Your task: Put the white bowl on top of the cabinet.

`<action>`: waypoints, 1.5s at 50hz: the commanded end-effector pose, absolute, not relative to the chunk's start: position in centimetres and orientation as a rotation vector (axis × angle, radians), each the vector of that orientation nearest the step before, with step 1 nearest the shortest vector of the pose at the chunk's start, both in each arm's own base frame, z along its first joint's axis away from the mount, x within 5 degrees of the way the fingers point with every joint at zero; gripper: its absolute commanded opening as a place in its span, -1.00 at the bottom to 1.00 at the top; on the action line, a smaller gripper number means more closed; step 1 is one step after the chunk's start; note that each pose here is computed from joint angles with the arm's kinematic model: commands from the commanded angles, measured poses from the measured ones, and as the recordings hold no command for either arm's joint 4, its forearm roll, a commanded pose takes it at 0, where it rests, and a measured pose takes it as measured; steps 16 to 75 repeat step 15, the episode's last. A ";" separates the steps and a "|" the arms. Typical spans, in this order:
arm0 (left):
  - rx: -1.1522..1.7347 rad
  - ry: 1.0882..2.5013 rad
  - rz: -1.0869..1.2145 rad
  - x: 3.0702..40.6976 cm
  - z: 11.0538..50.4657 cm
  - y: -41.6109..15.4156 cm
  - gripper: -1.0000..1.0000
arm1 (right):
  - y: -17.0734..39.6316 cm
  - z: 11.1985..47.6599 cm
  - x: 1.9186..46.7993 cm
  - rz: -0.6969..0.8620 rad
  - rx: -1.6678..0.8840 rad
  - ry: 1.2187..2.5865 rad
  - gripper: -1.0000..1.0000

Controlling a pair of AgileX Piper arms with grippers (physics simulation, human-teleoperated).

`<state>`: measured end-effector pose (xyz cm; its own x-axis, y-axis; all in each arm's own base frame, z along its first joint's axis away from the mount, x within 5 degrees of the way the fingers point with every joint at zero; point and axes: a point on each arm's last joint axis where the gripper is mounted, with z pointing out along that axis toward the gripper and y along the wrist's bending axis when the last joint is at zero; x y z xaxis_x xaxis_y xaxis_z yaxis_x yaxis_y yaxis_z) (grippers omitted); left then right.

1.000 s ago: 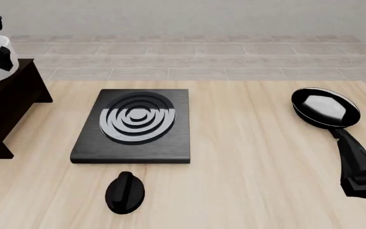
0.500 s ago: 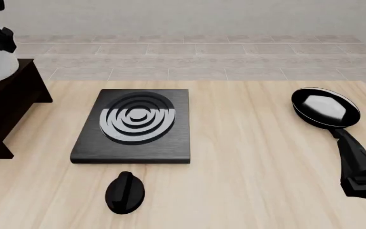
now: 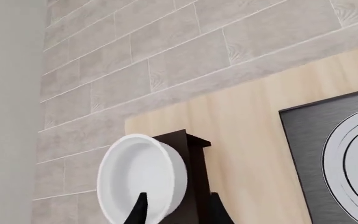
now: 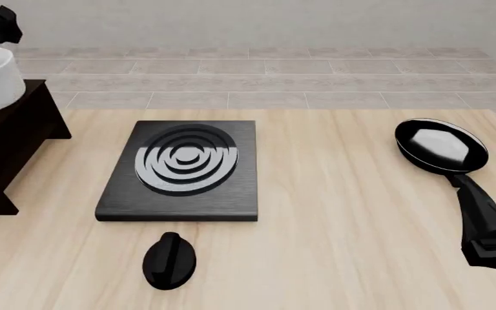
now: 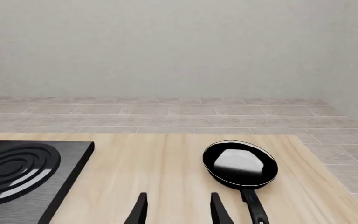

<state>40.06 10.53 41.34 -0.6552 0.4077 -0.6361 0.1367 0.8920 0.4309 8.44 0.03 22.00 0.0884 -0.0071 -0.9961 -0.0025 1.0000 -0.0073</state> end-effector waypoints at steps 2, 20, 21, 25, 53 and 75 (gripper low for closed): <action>0.375 2.166 0.441 36.5 42.9 8.0 1.00 | 0.0 22.0 8.4 -0.003 -0.008 1.482 1.00; 0.387 2.114 0.407 32.7 42.5 5.4 1.00 | 0.0 22.0 8.4 -0.003 -0.008 1.482 1.00; 0.387 2.114 0.407 32.7 42.5 5.4 1.00 | 0.0 22.0 8.4 -0.003 -0.008 1.482 1.00; 0.387 2.114 0.407 32.7 42.5 5.4 1.00 | 0.0 22.0 8.4 -0.003 -0.008 1.482 1.00; 0.387 2.114 0.407 32.7 42.5 5.4 1.00 | 0.0 22.0 8.4 -0.003 -0.008 1.482 1.00; 0.387 2.114 0.407 32.7 42.5 5.4 1.00 | 0.0 22.0 8.4 -0.003 -0.008 1.482 1.00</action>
